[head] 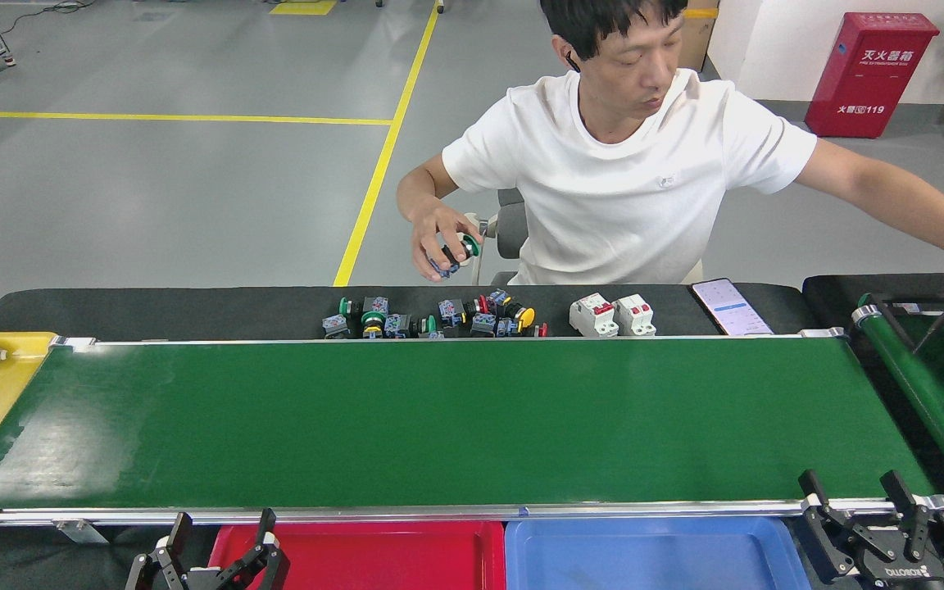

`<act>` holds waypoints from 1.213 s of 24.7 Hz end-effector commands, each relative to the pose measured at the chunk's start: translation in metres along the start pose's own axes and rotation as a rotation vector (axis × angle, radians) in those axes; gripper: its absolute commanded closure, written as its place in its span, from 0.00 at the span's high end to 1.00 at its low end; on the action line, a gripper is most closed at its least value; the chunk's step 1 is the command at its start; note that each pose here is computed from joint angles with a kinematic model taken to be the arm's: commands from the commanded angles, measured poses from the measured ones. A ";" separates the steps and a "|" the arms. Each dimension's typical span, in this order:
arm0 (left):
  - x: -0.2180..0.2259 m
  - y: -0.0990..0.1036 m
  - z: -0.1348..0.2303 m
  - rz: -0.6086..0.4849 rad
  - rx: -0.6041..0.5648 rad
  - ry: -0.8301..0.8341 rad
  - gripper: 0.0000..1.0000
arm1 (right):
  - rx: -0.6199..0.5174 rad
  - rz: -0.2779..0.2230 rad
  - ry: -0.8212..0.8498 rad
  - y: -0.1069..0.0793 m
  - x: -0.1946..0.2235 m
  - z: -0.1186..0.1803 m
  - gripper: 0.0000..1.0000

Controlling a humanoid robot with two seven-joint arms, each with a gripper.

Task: Pick switch part from conveyor to tray

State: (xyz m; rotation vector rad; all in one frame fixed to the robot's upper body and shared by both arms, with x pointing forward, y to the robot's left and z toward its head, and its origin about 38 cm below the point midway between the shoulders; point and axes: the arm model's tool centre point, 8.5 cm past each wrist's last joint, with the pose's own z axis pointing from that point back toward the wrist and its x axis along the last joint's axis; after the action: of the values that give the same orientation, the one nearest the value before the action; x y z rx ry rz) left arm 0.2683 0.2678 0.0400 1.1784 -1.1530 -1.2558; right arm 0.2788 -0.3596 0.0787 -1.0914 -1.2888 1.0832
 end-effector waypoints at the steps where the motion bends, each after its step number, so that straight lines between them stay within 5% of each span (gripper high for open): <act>1: -0.003 0.006 -0.001 -0.014 0.023 0.001 1.00 | -0.016 0.006 -0.001 -0.006 0.000 -0.001 1.00; 16: -0.019 0.009 0.001 -0.058 0.023 -0.029 1.00 | -0.015 -0.001 0.010 -0.006 -0.001 -0.001 1.00; 30: -0.009 0.002 0.002 0.025 -0.047 -0.051 1.00 | 0.026 -0.007 0.028 0.000 -0.001 -0.004 0.99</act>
State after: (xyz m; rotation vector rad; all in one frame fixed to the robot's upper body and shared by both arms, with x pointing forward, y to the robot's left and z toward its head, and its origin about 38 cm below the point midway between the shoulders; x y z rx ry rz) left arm 0.2644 0.2769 0.0361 1.0891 -1.1542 -1.3032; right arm 0.2786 -0.3578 0.0740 -1.0726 -1.2657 1.0709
